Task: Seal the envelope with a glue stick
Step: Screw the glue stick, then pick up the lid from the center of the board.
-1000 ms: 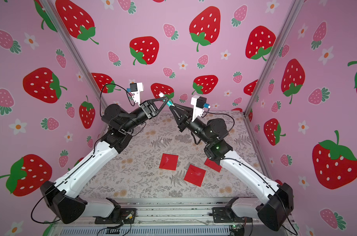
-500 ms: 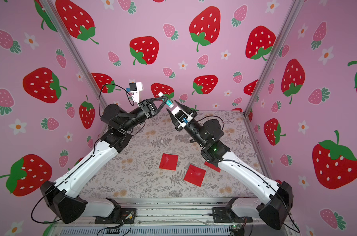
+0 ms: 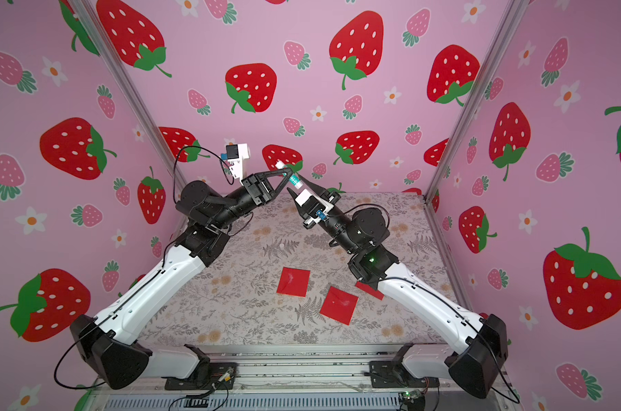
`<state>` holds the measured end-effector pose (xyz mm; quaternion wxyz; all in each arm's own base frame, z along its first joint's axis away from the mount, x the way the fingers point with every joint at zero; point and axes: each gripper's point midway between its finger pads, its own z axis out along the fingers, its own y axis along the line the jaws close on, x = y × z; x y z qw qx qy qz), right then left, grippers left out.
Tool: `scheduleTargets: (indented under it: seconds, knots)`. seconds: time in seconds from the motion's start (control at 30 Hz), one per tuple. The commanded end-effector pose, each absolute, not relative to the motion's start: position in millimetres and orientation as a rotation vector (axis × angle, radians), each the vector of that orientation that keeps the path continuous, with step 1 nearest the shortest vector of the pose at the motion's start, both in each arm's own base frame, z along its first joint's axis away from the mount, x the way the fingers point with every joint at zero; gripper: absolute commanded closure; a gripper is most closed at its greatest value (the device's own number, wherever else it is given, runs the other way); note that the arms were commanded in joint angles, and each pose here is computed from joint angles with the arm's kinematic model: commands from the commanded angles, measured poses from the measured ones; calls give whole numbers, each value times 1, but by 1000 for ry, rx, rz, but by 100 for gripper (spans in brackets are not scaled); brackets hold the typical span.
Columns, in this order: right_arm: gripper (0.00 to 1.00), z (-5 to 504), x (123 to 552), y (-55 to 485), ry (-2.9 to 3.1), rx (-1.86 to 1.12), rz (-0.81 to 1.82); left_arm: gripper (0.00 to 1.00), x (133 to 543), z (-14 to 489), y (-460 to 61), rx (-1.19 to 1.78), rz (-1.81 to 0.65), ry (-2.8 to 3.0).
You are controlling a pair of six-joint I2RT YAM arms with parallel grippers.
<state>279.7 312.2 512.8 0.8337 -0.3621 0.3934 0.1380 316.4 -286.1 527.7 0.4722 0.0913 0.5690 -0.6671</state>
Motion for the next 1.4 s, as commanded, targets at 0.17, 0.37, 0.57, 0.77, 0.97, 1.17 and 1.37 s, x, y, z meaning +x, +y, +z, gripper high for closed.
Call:
scheduleTargets:
  seconds: [0.17,0.37,0.57,0.77,0.97,1.17,1.37]
  knots:
    - [68,538,287,311,806,-683,296,100,297,556,-281,284,-1636,1310]
    - [72,538,299,309,831,-638,258,100,293,558,-281,293,-1641,1299]
    - [88,538,301,307,842,-620,266,100,291,558,-281,297,-1648,1299]
    - [98,536,309,293,902,-566,227,71,298,538,-280,266,-1588,1406]
    - [99,516,323,268,1019,-531,221,47,304,494,-270,252,-1409,1622]
    - [99,482,345,239,1188,-515,227,45,313,431,-255,238,-1177,1886]
    - [99,441,366,207,1370,-467,317,45,339,343,-221,138,-841,2218]
